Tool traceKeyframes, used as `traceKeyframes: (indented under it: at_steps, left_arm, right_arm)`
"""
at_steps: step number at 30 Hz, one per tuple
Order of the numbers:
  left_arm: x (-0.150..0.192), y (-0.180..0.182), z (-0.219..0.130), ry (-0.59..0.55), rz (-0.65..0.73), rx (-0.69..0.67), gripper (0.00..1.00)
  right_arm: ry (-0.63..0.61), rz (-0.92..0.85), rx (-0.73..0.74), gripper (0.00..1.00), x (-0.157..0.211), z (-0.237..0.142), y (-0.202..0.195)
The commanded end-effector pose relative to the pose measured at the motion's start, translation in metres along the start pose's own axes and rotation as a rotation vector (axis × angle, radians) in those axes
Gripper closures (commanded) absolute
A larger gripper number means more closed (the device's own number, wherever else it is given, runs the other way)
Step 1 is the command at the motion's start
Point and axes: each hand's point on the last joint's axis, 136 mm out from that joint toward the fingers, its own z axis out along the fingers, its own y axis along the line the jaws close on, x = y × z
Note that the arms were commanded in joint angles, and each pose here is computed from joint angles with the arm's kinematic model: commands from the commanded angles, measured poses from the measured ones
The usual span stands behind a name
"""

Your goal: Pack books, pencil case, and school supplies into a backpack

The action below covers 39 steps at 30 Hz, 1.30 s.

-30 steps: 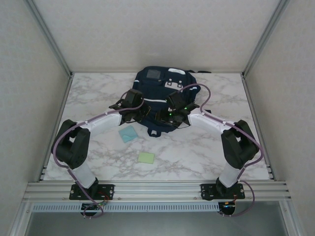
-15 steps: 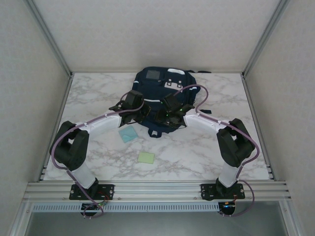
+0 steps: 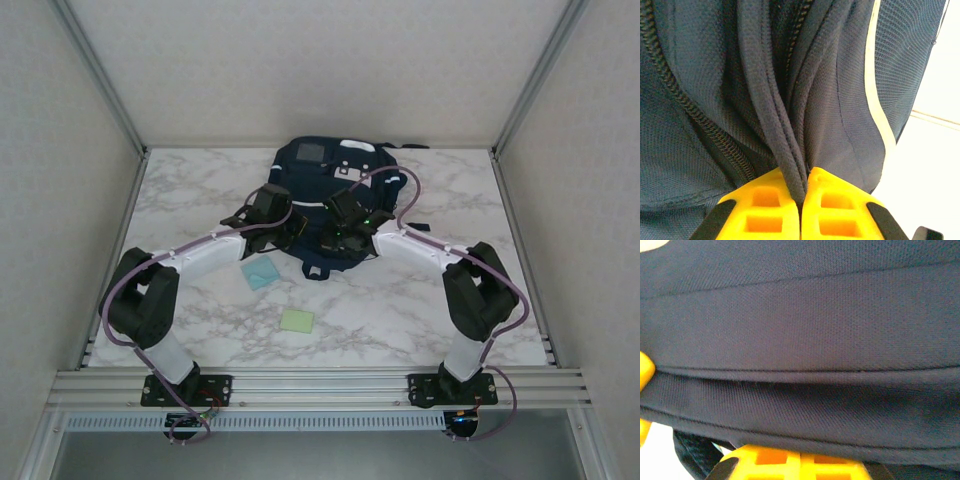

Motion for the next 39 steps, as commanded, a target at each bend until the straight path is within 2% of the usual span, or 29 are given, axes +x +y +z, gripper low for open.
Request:
traceKeyframes:
  at_steps: [1, 12, 18, 21, 29, 31, 35, 36, 37, 38, 39]
  left_arm:
    - [-0.010, -0.021, -0.022, -0.010, 0.030, 0.077, 1.00]
    - [-0.018, -0.025, -0.031, 0.017, 0.086, 0.080, 1.00]
    - [-0.015, -0.018, -0.034, 0.085, 0.163, 0.034, 1.00]
    - [-0.015, -0.015, -0.036, 0.116, 0.211, 0.007, 1.00]
    - [-0.020, -0.014, -0.039, 0.197, 0.357, -0.043, 1.00]
    - [-0.031, -0.010, -0.040, 0.183, 0.393, -0.070, 1.00]
    - [-0.068, -0.003, -0.030, 0.136, 0.396, -0.106, 1.00]
    - [-0.079, -0.004, -0.027, 0.116, 0.387, -0.109, 0.94]
    - [-0.085, -0.005, -0.024, 0.107, 0.374, -0.109, 0.79]
    - [-0.089, -0.009, -0.023, 0.103, 0.354, -0.101, 0.54]
    - [-0.089, -0.014, -0.024, 0.098, 0.333, -0.086, 0.38]
  right_arm:
    - [0.009, -0.112, 0.140, 1.00, 0.000, -0.025, -0.044]
    - [0.206, -0.264, 0.291, 1.00, 0.019, -0.038, -0.117]
    - [0.188, -0.285, 0.303, 1.00, -0.015, -0.036, -0.144]
    - [0.207, -0.315, 0.273, 1.00, -0.029, -0.032, -0.146]
    - [0.226, -0.430, 0.163, 1.00, -0.062, -0.022, -0.142]
    - [0.219, -0.406, 0.048, 1.00, -0.067, -0.024, -0.129]
    - [0.213, -0.403, -0.217, 1.00, -0.059, -0.031, -0.078]
    - [0.208, -0.409, -0.266, 1.00, -0.056, -0.030, -0.067]
    - [0.205, -0.407, -0.299, 1.00, -0.053, -0.028, -0.059]
    - [0.202, -0.403, -0.340, 1.00, -0.052, -0.027, -0.050]
    - [0.203, -0.396, -0.366, 1.00, -0.050, -0.023, -0.043]
